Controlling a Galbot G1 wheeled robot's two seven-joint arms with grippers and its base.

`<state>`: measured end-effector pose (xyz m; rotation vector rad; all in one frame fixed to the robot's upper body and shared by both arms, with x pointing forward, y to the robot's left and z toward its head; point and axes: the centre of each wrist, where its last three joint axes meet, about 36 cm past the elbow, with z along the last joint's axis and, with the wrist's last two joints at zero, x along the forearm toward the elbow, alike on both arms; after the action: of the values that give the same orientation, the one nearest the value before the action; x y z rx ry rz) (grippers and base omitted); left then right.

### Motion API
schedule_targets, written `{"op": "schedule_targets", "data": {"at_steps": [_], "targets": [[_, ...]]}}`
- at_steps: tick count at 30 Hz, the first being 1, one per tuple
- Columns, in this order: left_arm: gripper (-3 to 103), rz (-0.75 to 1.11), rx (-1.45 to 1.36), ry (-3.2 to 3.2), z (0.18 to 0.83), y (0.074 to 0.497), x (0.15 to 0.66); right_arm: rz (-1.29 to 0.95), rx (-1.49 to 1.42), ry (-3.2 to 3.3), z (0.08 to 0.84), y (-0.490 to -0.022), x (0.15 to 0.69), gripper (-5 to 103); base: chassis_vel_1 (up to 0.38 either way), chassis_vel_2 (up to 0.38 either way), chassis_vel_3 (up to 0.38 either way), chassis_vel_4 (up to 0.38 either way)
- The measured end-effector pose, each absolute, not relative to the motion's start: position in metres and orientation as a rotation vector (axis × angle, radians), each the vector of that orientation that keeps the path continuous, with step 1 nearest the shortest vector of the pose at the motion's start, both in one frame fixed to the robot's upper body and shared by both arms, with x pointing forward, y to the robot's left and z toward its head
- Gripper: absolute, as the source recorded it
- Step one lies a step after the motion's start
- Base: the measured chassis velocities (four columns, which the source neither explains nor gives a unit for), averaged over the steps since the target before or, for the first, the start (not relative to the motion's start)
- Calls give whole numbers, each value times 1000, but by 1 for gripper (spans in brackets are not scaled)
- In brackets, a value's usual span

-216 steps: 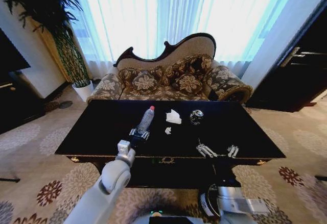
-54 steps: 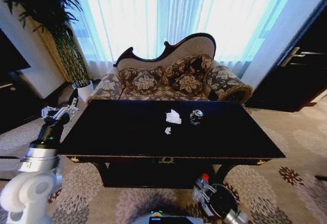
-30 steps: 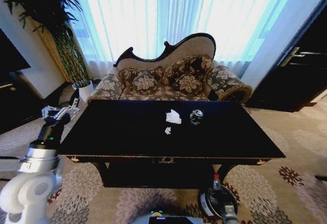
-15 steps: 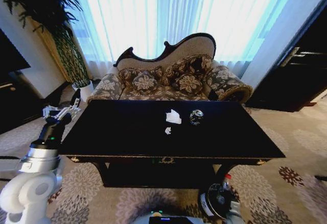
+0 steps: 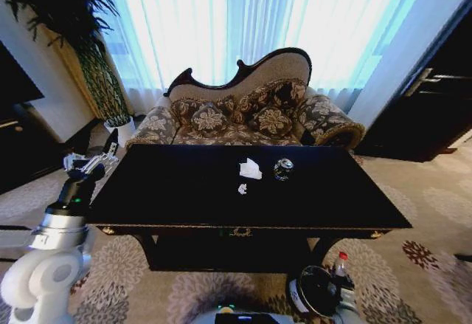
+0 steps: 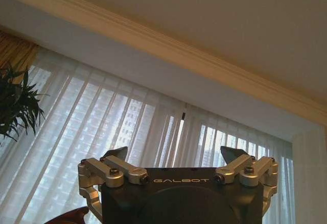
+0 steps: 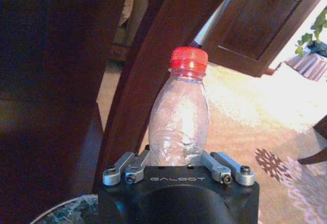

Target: Move to the front of the table and place the trash on the table into the trash bin.

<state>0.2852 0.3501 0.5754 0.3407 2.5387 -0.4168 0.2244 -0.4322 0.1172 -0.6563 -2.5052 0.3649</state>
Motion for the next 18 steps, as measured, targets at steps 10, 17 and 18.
{"op": "schedule_targets", "data": {"at_steps": [10, 17, 18], "targets": [[100, -415, 342, 2538, 576, 349, 284, 231, -684, -2465, 113, -423, 219, 25, 0, 0, 0, 0], [100, -412, 343, 2539, 576, 348, 284, 169, -672, -2477, 115, -423, 219, 27, 0, 0, 0, 0], [100, -412, 343, 2539, 576, 348, 284, 169, -672, -2477, 115, -423, 219, 27, 0, 0, 0, 0]]}}
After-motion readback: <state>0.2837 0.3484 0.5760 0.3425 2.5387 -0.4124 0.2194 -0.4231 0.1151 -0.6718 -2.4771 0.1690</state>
